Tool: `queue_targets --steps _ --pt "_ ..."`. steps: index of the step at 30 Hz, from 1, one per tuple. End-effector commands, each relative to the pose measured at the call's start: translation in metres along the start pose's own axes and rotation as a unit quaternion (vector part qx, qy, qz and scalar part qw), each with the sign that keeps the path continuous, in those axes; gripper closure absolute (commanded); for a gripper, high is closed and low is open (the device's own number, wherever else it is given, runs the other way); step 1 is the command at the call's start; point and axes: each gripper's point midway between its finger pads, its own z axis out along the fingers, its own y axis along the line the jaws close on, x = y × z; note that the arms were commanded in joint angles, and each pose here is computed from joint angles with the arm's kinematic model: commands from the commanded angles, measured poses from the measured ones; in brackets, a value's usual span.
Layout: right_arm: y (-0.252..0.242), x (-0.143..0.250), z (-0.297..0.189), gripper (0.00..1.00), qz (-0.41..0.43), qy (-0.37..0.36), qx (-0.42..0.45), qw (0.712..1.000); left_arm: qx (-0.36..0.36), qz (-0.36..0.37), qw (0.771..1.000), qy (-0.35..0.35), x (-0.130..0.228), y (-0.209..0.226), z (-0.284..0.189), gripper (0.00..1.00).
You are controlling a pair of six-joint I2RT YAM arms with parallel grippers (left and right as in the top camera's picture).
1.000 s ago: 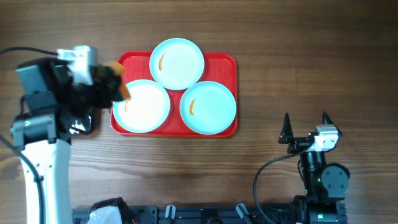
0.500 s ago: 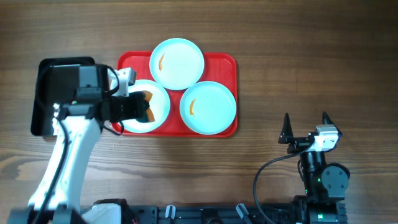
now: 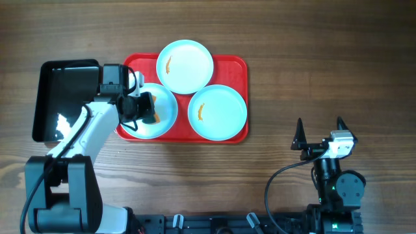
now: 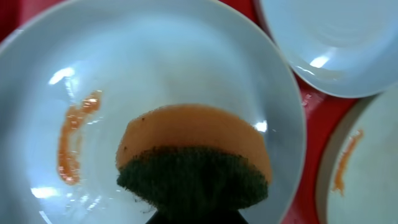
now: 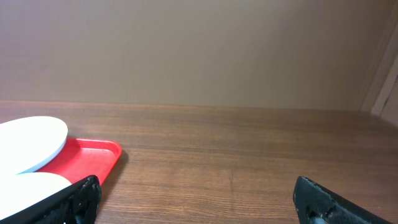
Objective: Clean dirty plates on tray and stack at the side
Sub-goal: 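Carry the sponge with the left gripper onto the lower-left plate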
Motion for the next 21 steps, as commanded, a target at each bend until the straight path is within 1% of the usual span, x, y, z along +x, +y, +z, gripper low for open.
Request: queue_targets --steps 1,3,4,6,7,8,21 --pt "-0.0036 -0.0017 -0.0005 0.0 -0.009 -0.004 0.009 1.0 -0.048 -0.007 0.999 -0.007 -0.0007 0.0166 0.0029 0.55" --pt "-0.0036 -0.0017 -0.0005 0.0 -0.009 -0.004 0.009 1.0 -0.045 -0.007 0.999 -0.002 0.0011 0.0156 0.0031 0.49" --pt "-0.0036 -0.0017 -0.0005 0.0 -0.009 -0.004 0.009 1.0 -0.042 -0.007 0.999 0.0 0.002 0.0146 0.0031 0.34" --pt "-0.0036 -0.0016 -0.0005 0.0 -0.009 -0.004 0.009 1.0 -0.036 -0.008 0.999 0.003 0.0036 0.0125 0.0033 0.22" --pt "-0.0036 -0.0017 -0.0005 0.0 -0.009 -0.004 0.009 1.0 -0.032 -0.008 0.999 0.006 0.0049 0.0114 0.0034 0.1" --pt "-0.0036 -0.0017 -0.0005 0.0 -0.009 -0.004 0.009 1.0 -0.029 -0.008 1.0 0.008 0.0054 0.0104 0.0034 0.0" --pt "-0.0036 -0.0017 -0.0005 0.0 -0.009 -0.004 0.009 1.0 -0.026 -0.009 1.0 0.01 0.0063 0.0093 0.0035 0.0"
